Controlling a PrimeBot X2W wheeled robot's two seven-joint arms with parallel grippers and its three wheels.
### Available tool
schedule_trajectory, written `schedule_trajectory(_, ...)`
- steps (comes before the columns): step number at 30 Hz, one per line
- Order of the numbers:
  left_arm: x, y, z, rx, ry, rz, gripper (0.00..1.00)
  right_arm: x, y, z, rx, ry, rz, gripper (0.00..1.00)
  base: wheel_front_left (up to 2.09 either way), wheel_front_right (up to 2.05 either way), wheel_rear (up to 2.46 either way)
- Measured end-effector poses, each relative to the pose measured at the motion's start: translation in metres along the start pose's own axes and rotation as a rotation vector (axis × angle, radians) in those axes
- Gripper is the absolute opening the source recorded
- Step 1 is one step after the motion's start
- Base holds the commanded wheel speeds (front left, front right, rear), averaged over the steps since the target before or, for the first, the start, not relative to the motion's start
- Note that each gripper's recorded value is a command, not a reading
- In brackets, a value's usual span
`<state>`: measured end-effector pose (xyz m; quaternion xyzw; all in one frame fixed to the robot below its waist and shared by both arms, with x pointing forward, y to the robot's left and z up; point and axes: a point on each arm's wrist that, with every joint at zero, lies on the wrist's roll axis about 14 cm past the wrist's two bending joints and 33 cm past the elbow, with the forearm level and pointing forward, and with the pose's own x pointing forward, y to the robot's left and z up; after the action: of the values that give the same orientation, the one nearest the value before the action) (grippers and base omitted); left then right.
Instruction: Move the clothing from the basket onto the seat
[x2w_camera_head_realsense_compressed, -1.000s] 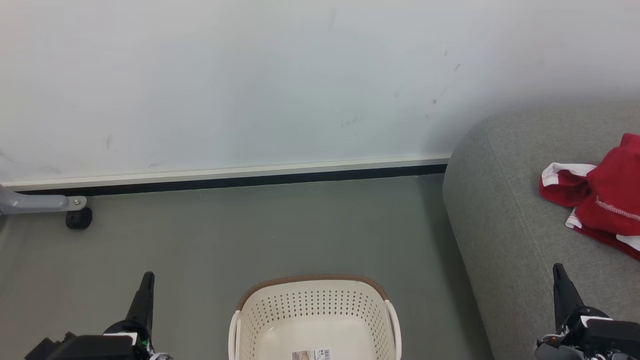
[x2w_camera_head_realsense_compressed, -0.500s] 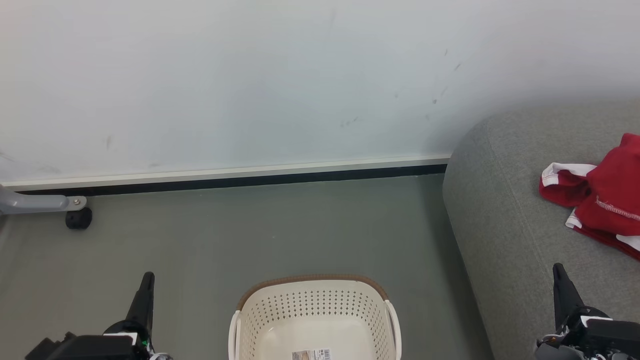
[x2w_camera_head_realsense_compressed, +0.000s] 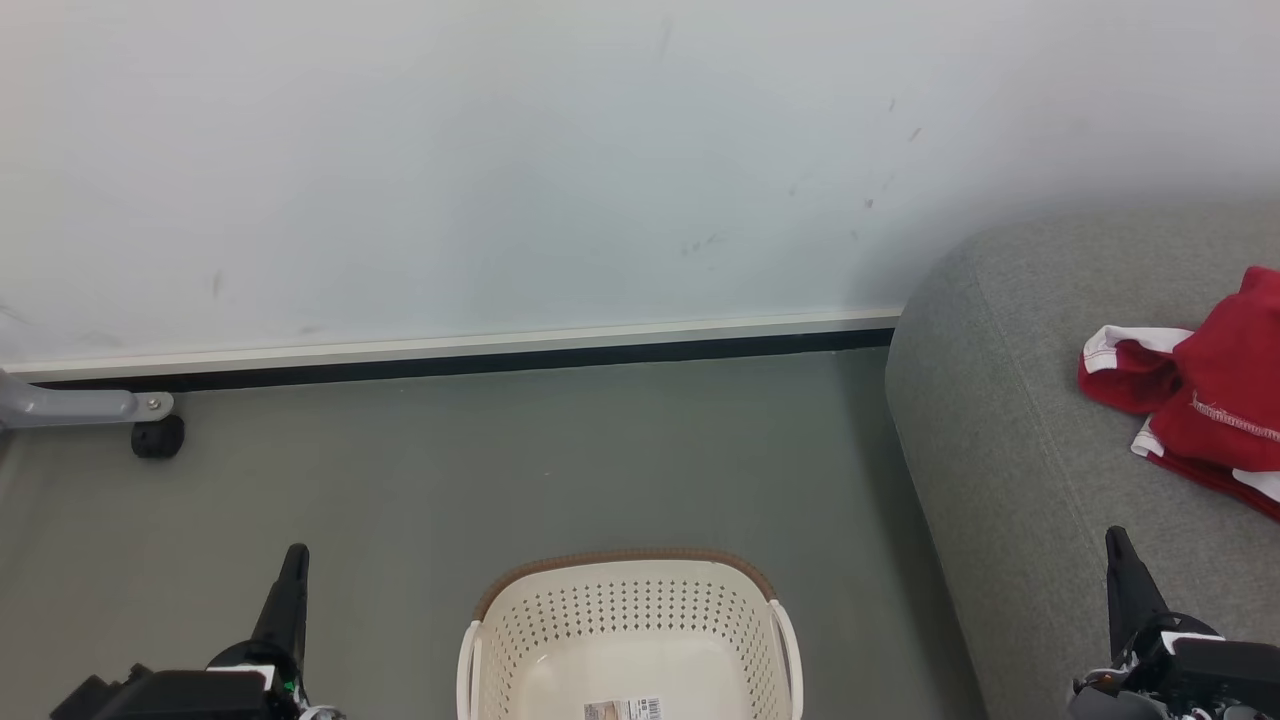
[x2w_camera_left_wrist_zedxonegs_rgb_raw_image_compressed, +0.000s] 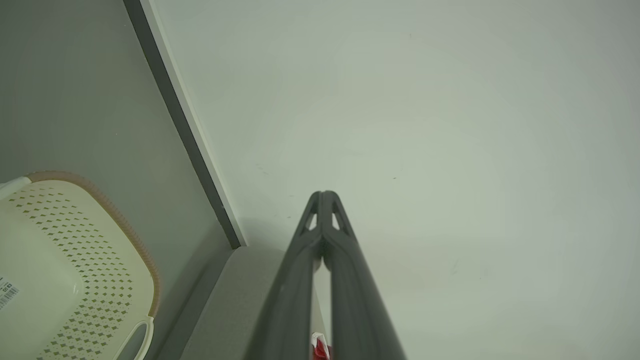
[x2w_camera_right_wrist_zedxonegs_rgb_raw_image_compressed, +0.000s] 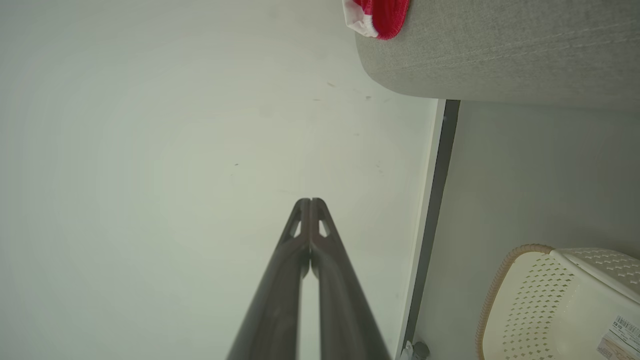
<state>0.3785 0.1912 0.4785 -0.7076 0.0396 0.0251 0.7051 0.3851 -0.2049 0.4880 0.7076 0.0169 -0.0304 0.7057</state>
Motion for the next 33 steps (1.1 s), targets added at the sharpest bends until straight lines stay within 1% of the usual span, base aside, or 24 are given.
schedule_trajectory(33,0.0,0.0,0.0,0.0,0.0,0.0,0.0,0.0,0.0,0.0,0.0,0.0,0.0,0.0,0.0,0.0,0.0)
